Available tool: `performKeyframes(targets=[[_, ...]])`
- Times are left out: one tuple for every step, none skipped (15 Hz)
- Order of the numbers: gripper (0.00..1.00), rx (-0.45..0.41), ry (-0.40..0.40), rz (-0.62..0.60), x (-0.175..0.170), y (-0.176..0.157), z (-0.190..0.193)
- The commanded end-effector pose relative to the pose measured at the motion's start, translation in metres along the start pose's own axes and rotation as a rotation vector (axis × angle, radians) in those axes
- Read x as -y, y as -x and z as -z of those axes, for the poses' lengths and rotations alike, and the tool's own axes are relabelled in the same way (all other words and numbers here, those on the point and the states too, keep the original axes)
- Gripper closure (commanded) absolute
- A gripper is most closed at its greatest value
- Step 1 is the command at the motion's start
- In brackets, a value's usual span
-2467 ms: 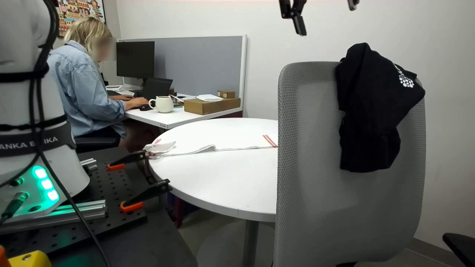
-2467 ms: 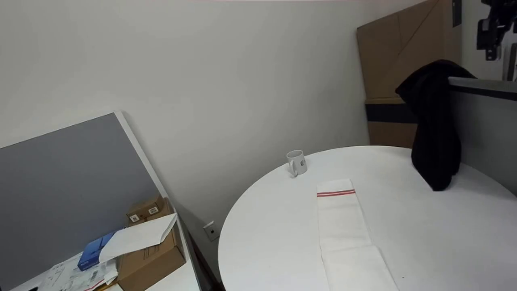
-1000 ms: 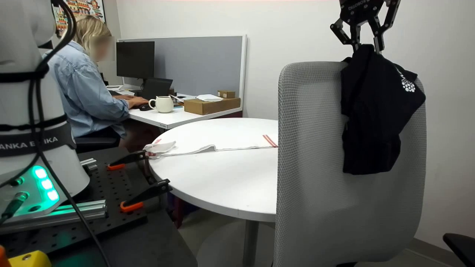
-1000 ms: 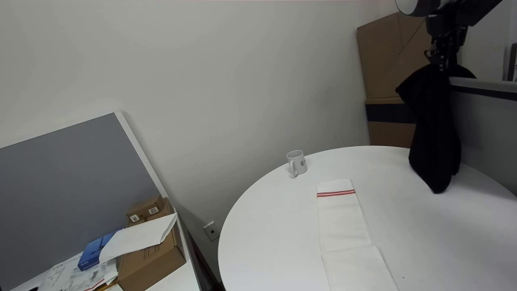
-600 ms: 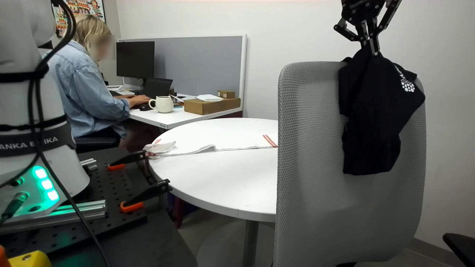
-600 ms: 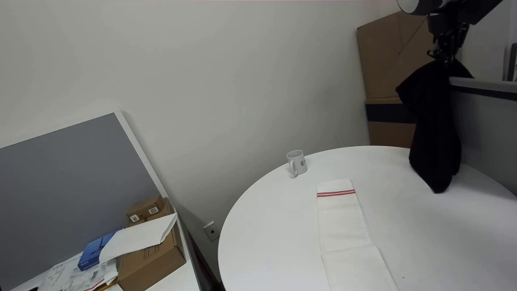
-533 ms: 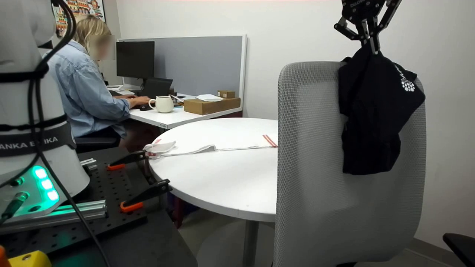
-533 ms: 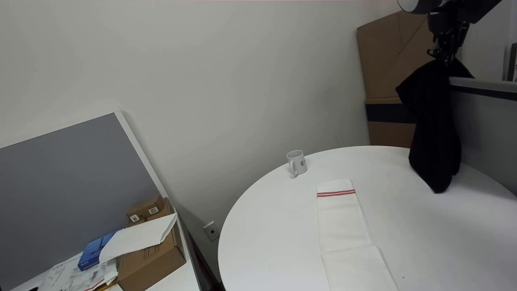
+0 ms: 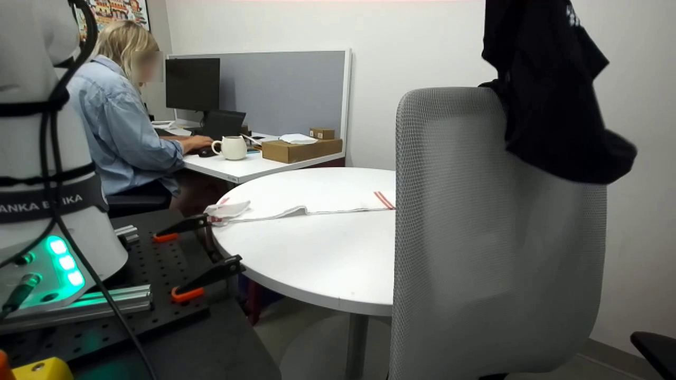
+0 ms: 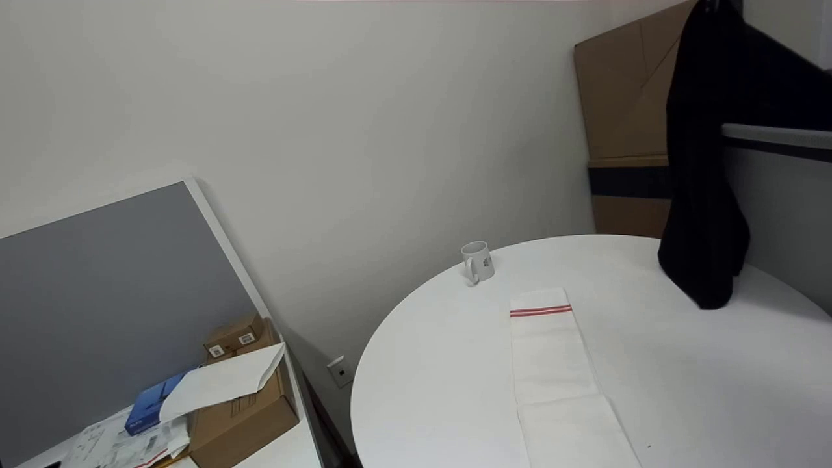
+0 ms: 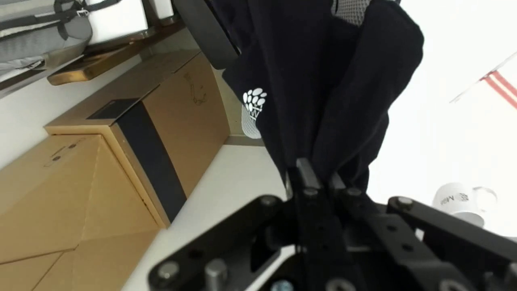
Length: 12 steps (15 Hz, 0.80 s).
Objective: Remove the black t-shirt from the backrest of the grey chair
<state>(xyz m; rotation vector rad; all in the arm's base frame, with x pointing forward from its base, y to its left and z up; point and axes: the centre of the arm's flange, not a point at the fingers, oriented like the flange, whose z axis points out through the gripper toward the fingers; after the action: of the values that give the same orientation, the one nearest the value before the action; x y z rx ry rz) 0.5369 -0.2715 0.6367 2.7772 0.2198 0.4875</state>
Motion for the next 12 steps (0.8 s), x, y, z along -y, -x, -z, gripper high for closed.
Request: performKeyframes(targets=[[0.99, -0.047, -0.030, 0.047, -0.018, -0.028, 0.090], [0.99, -0.057, -0.026, 0.058, -0.018, -0.032, 0.108], [0.99, -0.063, -0.024, 0.070, -0.016, -0.036, 0.126], [0.99, -0.069, -0.019, 0.080, -0.013, -0.040, 0.140], [0.99, -0.075, -0.014, 0.086, -0.010, -0.044, 0.152], [0.99, -0.080, -0.012, 0.094, -0.007, -0.049, 0.163], [0.99, -0.086, -0.013, 0.104, -0.005, -0.054, 0.173], [0.99, -0.090, -0.016, 0.111, -0.002, -0.058, 0.182], [0.99, -0.098, -0.019, 0.121, 0.001, -0.061, 0.191], [0.99, -0.104, -0.020, 0.129, 0.004, -0.065, 0.202], [0.99, -0.107, -0.021, 0.138, 0.007, -0.069, 0.212], [0.99, -0.113, -0.014, 0.142, 0.011, -0.073, 0.224]])
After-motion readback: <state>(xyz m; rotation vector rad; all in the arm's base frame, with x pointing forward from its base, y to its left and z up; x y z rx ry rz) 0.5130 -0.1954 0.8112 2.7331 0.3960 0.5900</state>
